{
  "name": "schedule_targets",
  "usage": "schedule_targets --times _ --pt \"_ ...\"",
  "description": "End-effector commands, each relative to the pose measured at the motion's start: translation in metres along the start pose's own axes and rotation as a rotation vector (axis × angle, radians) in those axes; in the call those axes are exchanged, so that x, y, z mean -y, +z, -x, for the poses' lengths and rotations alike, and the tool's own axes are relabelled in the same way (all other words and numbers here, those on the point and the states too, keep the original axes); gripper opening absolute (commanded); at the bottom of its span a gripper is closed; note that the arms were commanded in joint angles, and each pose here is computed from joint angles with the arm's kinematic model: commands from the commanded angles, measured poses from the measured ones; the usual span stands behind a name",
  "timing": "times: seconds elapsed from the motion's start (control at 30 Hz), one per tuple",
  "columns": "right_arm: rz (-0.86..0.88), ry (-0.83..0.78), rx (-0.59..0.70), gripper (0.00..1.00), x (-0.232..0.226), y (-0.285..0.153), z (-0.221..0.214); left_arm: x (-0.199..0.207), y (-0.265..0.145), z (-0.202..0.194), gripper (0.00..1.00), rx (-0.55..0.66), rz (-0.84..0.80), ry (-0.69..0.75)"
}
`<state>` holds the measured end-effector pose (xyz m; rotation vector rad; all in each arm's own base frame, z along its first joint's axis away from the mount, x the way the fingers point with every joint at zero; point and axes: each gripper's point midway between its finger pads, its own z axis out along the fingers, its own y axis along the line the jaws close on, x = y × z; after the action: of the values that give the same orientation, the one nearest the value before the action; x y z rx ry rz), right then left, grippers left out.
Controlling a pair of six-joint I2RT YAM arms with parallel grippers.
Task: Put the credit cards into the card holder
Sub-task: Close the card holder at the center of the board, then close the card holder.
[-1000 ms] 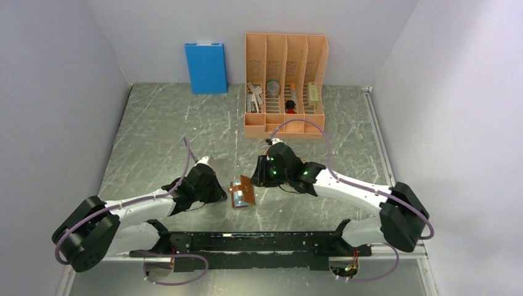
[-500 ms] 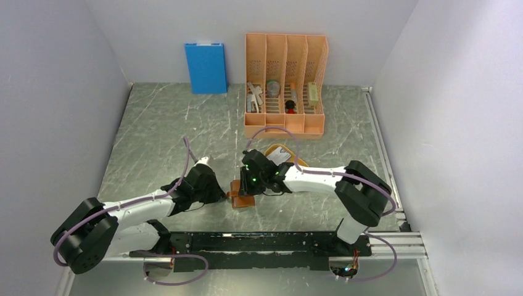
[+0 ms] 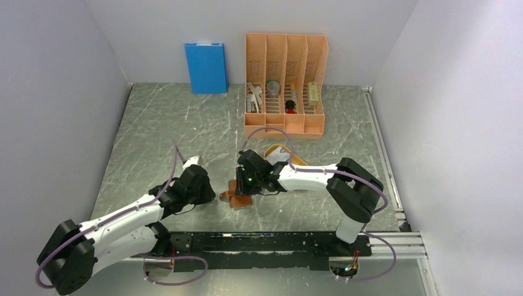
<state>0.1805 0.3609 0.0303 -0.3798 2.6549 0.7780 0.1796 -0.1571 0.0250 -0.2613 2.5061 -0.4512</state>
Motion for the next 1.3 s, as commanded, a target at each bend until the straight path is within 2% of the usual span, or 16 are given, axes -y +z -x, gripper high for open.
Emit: schedule_targets --times 0.0,0.1,0.2,0.5,0.73,0.87,1.0,1.2,1.27 --pt "-0.105 -0.002 -0.045 0.29 0.027 0.011 -0.018 0.017 -0.019 0.021 0.41 0.054 -0.054 0.001" --pt "-0.107 -0.002 -0.042 0.30 0.026 0.011 -0.017 0.040 -0.019 0.021 0.55 0.039 -0.164 0.007" --pt "-0.104 -0.001 -0.042 0.30 0.026 0.011 -0.017 0.050 -0.011 0.014 0.62 -0.003 -0.205 0.027" --pt "-0.095 -0.003 -0.038 0.31 0.023 0.008 -0.016 0.052 0.011 0.003 0.63 -0.055 -0.196 0.055" --pt "-0.079 -0.002 -0.034 0.31 0.019 0.007 -0.014 0.061 0.007 0.004 0.63 -0.047 -0.253 0.054" --pt "-0.072 -0.002 -0.032 0.31 0.018 0.006 -0.013 0.052 0.015 -0.002 0.54 -0.069 -0.203 0.078" --pt "-0.069 -0.001 -0.032 0.32 0.017 0.005 -0.013 0.043 0.022 -0.009 0.39 -0.097 -0.167 0.084" --pt "-0.066 -0.001 -0.022 0.33 0.015 -0.002 -0.011 0.024 0.028 -0.012 0.09 -0.095 -0.074 0.083" --pt "-0.059 0.003 -0.007 0.34 0.013 -0.009 -0.008 0.018 0.029 -0.013 0.05 -0.095 -0.048 0.084"
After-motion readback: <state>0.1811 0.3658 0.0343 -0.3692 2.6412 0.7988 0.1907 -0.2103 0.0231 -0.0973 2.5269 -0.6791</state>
